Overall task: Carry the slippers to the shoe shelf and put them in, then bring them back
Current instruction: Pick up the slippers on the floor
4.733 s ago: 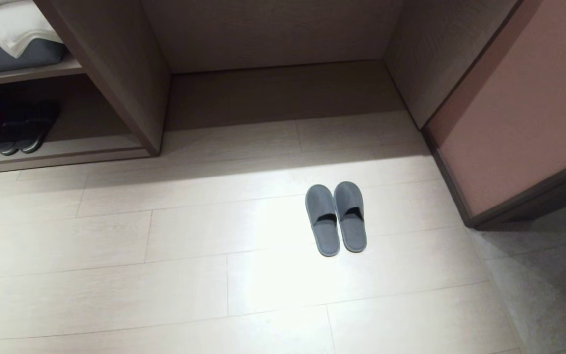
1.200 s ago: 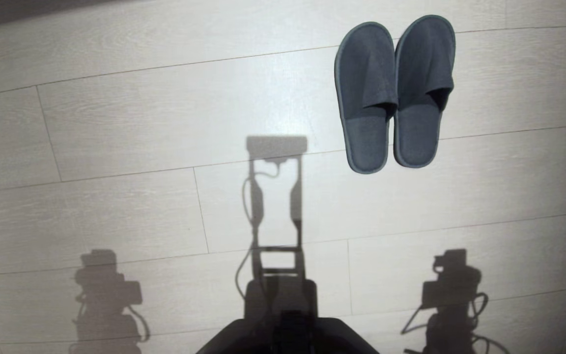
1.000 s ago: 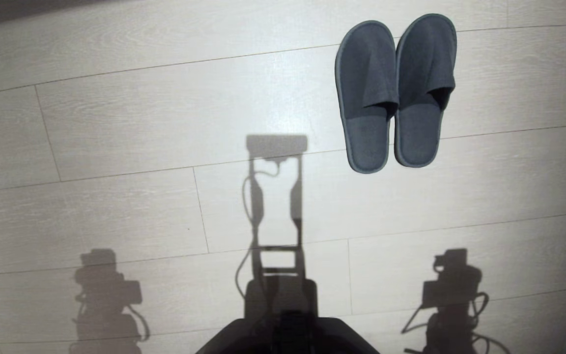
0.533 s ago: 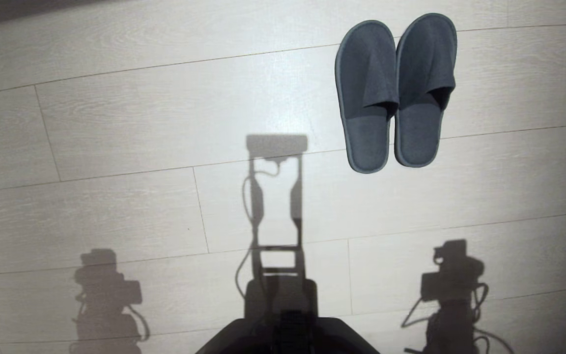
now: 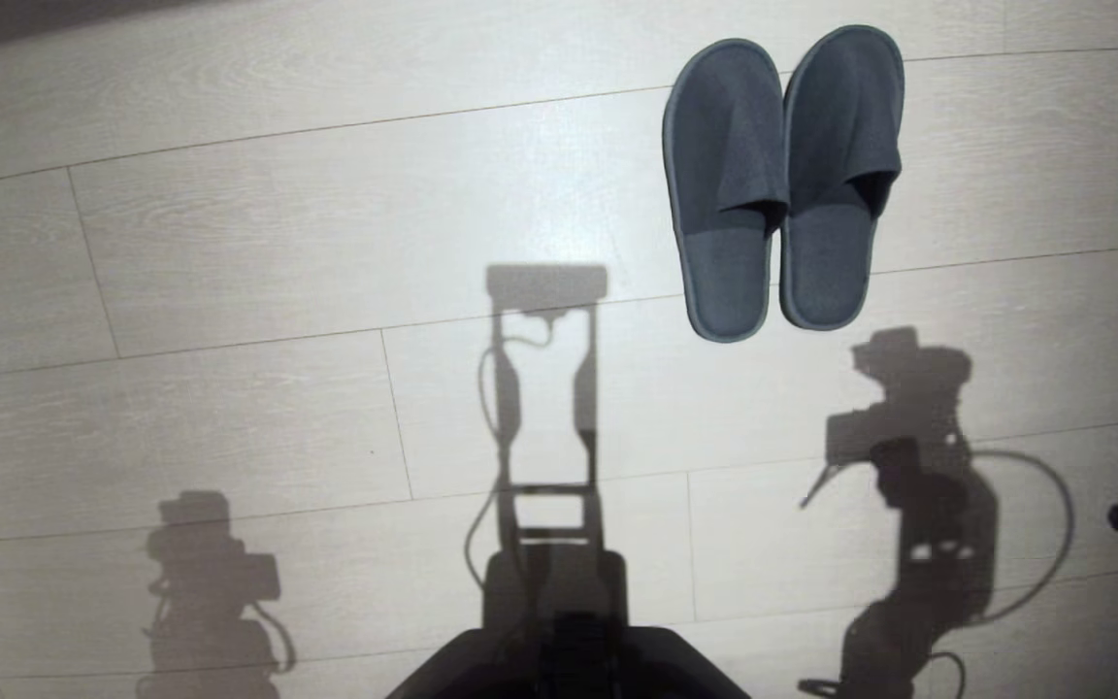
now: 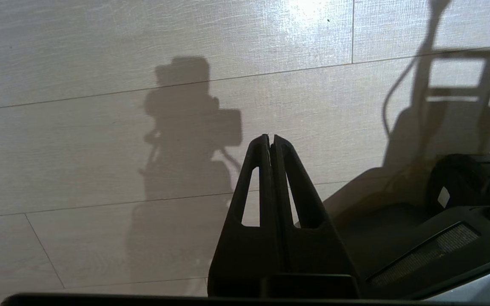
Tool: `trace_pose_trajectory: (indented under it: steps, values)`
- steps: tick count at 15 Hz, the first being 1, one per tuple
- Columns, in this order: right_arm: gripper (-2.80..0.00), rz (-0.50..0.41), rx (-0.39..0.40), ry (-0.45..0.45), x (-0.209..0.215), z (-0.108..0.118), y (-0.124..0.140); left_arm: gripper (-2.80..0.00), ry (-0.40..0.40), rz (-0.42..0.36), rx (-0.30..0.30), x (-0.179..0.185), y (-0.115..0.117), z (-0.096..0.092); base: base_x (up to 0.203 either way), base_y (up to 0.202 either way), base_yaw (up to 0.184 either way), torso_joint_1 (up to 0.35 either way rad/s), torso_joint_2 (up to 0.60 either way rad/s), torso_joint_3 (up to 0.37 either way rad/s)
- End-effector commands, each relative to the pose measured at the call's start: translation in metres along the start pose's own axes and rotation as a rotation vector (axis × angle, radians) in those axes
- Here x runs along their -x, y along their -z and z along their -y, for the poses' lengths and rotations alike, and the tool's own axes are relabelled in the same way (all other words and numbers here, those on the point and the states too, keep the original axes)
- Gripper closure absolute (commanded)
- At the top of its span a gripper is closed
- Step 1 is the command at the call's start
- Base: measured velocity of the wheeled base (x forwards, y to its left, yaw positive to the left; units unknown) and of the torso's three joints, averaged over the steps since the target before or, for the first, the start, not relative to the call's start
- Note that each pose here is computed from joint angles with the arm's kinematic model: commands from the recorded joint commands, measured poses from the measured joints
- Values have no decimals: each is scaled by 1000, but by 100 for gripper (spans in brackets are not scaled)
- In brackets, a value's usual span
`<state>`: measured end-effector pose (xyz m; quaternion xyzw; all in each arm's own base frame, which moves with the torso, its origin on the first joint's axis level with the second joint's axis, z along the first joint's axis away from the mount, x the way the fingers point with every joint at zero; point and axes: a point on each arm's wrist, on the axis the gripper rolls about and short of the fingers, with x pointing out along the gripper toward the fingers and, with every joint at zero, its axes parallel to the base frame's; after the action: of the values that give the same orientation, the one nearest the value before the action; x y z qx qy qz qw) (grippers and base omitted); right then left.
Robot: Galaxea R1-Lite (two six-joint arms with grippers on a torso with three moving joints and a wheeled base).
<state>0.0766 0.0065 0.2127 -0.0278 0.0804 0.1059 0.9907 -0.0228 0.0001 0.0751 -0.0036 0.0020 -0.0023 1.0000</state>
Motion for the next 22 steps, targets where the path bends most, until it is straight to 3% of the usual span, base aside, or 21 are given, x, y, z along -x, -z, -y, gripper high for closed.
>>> trace_pose_trajectory:
  steps: [1, 5, 7, 8, 11, 14, 17, 19, 22]
  values:
    - [0, -140, -14, -28, -55, 9, -11, 0, 0, -1, 0, 0, 0, 0, 0, 0, 0, 0, 0, 0]
    - [0, -134, 26, -84, -122, 17, -43, 0, 1, -1, 0, 0, 0, 0, 0, 0, 0, 0, 0, 0]
    - [0, -46, 48, -89, -144, 18, -52, 0, 0, -1, 0, 0, 0, 0, 0, 0, 0, 0, 0, 0]
    - [-280, 7, 65, -98, -150, 15, -53, 0, 0, -1, 0, 0, 0, 0, 0, 0, 0, 0, 0, 0]
    - [-280, 59, 93, -110, -151, -5, -58, 0, 1, -1, 0, 0, 0, 0, 0, 0, 0, 0, 0, 0]
    - [-280, 50, 137, -99, -158, -16, -57, 0, 0, -1, 0, 0, 0, 0, 0, 0, 0, 0, 0, 0]
    - [-280, 80, 141, 0, -182, -26, -52, 0, 1, -1, 0, 0, 0, 0, 0, 0, 0, 0, 0, 0]
    - [-280, 234, 128, 63, -200, -29, -58, 0, 1, -1, 0, 0, 0, 0, 0, 0, 0, 0, 0, 0]
    - [-280, 260, 122, 91, -207, -30, -57, 0, 1, 1, 0, 0, 0, 0, 0, 0, 0, 0, 0, 0]
